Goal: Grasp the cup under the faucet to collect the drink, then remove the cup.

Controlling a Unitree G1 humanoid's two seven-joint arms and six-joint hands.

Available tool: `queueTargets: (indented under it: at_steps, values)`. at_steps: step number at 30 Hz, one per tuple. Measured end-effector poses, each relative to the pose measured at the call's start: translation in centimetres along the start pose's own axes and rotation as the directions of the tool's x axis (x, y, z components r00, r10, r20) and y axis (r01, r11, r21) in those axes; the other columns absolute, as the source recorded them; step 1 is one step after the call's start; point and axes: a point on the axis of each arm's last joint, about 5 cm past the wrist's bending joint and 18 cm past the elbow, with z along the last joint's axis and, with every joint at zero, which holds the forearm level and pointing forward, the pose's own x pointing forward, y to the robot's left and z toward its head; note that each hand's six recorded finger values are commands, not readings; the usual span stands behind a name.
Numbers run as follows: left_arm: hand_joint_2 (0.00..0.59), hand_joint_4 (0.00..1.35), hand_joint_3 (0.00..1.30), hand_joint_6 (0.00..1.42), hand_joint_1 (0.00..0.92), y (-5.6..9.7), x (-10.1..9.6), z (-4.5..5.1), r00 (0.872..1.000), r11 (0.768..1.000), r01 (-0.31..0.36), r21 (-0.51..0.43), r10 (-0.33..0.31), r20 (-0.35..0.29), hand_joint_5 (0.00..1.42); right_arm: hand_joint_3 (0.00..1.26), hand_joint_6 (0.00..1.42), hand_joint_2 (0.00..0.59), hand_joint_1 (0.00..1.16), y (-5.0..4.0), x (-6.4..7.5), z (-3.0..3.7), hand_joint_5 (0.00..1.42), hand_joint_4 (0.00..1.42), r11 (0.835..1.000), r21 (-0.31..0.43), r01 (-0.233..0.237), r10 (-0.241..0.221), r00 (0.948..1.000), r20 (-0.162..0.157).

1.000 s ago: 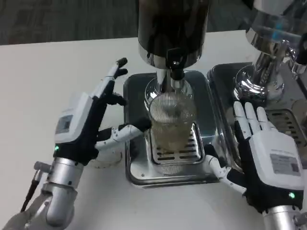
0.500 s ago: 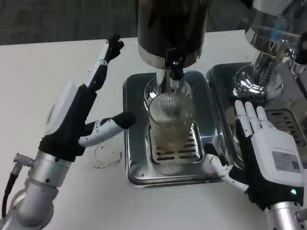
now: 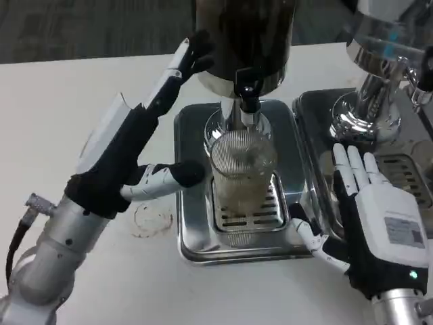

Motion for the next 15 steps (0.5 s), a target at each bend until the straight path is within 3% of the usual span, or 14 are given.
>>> queueTargets:
  at_steps: [6, 15]
  values:
    - [0.0, 0.0, 0.0, 0.08, 0.0, -0.3, 1.5, -0.02, 0.999, 1.0, 0.016, -0.016, -0.015, 0.036, 0.12, 0.0, 0.14, 0.36, 0.34, 0.16, -0.2, 0.13, 0.0, 0.0, 1.0, 0.006, 0.003, -0.003, 0.9999, -0.015]
    - [0.0, 0.0, 0.0, 0.08, 0.0, -0.5, 2.9, -0.57, 0.999, 0.999, 0.045, -0.013, -0.044, 0.029, 0.12, 0.0, 0.14, 0.36, 0.35, 0.38, -0.6, 0.26, 0.0, 0.0, 1.0, 0.013, 0.015, -0.014, 0.9992, -0.038]
